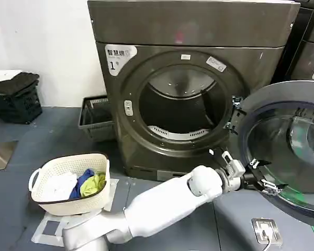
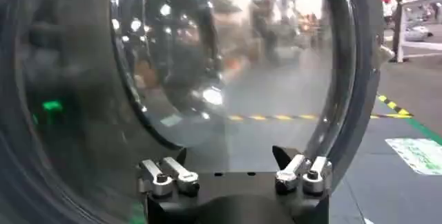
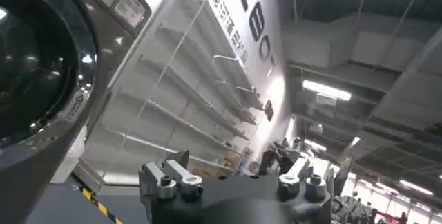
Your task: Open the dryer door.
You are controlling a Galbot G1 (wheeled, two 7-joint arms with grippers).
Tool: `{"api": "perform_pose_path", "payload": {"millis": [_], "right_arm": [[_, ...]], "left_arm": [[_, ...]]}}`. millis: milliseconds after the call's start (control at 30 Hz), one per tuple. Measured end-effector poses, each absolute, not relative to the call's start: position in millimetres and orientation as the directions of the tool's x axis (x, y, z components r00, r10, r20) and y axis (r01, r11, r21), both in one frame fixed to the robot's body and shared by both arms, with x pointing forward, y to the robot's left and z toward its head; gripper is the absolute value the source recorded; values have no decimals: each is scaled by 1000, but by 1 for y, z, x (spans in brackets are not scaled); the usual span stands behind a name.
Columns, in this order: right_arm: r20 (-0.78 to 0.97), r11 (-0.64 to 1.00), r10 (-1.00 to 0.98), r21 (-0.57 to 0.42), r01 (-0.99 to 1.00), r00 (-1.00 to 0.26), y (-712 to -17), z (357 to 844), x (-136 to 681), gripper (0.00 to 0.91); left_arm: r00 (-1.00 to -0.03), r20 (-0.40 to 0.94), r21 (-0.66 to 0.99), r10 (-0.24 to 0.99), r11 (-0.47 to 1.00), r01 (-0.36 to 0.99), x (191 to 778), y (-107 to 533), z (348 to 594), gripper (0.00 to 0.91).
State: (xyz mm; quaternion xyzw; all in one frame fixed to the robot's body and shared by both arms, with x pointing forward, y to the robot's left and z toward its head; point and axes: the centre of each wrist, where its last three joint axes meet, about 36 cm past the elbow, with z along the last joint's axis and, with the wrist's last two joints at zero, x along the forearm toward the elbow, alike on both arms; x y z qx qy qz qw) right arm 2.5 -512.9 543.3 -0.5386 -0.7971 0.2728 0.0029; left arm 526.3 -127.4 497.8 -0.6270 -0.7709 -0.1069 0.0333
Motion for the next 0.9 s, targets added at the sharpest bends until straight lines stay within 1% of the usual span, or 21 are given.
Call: {"api": "perform_pose_path", "payload": {"millis": [100,233,300,433,600,733,900], "right_arm": [[-289,270,861,-436,858,-417,-514,542,2,907],[-294,271,860,-429,862,-417,-514,541,2,907],[-297,272,860,-425,864,-416,-514,541,2,907],[-300,275,858,-418,866,-417,-513,540,5,907],[-304,276,855,-417,866,-419,-512,541,6,907],[-305,279,854,-417,865,-422,-512,542,7,907],[-304,279,854,-418,864,-423,-512,542,7,907]], "left_arm": [[-187,199,146,962,160,976,536,-128,512,907],[-185,197,208,963,143,968,549,-129,537,907],[-190,181,238,965,145,960,555,-128,548,907],[-227,139,237,964,190,953,562,-127,564,907],[-300,95,217,949,274,937,561,-126,569,907],[-290,100,202,952,266,943,559,-126,567,907],[-264,98,194,960,241,951,554,-126,574,907]]}}
